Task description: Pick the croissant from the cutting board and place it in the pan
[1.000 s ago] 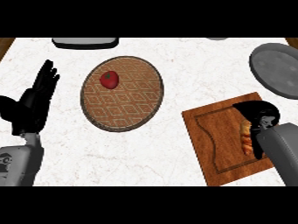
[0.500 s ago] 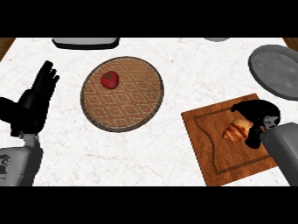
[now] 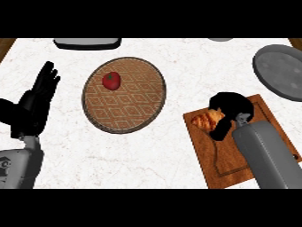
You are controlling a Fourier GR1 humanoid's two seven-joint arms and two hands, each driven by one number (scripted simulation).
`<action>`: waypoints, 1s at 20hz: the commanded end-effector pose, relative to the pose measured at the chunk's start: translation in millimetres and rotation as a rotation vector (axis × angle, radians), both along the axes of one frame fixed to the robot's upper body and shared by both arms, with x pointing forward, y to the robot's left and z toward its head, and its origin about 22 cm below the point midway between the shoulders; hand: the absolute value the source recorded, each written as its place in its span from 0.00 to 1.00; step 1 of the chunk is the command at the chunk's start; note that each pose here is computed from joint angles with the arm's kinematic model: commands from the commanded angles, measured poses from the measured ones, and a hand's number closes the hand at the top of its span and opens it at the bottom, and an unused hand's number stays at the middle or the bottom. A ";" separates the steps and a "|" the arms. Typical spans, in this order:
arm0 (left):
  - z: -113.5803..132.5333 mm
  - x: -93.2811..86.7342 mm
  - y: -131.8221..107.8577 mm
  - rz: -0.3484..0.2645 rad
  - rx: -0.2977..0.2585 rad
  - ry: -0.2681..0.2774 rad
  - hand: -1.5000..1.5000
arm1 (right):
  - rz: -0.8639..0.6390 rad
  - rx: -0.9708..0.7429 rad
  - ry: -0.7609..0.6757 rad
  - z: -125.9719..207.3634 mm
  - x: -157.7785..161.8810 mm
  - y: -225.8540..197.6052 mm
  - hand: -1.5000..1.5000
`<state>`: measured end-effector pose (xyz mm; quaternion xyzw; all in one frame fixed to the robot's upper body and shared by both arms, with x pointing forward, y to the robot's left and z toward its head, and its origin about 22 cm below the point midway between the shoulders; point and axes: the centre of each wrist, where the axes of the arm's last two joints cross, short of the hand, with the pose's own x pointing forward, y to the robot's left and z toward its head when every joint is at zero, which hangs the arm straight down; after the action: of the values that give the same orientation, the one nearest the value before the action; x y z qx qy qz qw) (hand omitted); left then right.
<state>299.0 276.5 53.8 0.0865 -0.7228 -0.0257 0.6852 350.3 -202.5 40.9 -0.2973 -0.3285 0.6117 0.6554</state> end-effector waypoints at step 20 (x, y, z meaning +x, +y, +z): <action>-7.6 2.8 9.9 0.013 -0.001 -0.006 0.50 | -0.416 0.396 -0.944 122.7 6.1 -1.5 1.00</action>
<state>299.7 275.0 45.5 0.0936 -0.7209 -0.0191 0.6865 349.1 -191.3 154.6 -0.4800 -0.6050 0.2645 0.5776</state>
